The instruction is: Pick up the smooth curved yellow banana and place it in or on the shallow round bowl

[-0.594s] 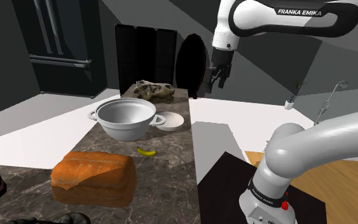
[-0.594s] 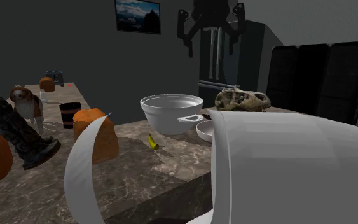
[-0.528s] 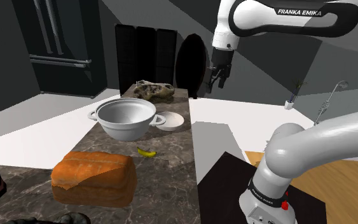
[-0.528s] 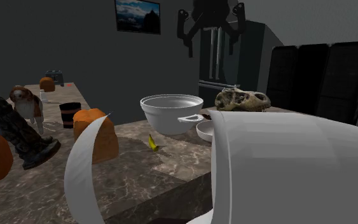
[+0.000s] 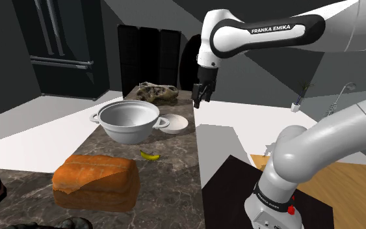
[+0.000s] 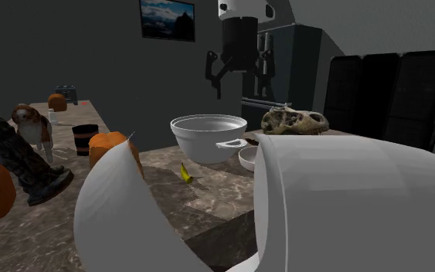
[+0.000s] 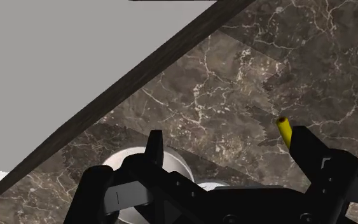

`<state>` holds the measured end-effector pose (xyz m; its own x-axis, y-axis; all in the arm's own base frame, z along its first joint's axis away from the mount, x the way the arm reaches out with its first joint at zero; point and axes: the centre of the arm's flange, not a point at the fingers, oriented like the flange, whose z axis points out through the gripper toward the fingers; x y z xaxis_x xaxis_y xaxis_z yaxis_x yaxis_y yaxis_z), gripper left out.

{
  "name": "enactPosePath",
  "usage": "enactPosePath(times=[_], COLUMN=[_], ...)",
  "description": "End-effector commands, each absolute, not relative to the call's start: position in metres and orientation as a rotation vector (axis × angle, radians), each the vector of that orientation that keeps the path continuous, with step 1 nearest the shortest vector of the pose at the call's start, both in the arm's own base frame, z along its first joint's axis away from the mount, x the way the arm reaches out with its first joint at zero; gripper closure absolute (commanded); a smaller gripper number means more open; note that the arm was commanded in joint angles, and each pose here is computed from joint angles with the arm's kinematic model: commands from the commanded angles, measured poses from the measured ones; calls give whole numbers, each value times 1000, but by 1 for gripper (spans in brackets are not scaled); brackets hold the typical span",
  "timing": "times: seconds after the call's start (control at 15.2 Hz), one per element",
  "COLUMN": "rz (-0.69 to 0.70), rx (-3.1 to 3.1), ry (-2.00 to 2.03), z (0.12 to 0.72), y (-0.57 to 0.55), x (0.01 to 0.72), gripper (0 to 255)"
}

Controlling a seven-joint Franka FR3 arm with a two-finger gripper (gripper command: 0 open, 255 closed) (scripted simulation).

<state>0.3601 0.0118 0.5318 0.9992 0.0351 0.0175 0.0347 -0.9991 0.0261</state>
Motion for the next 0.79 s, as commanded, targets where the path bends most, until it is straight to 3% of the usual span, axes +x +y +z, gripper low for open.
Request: enactPosePath(times=[0.0, 0.73], rz=[20, -35], rx=[3123, 3146], ry=[116, 453], z=[512, 406], y=[19, 78], x=[379, 460], gripper=[0, 0])
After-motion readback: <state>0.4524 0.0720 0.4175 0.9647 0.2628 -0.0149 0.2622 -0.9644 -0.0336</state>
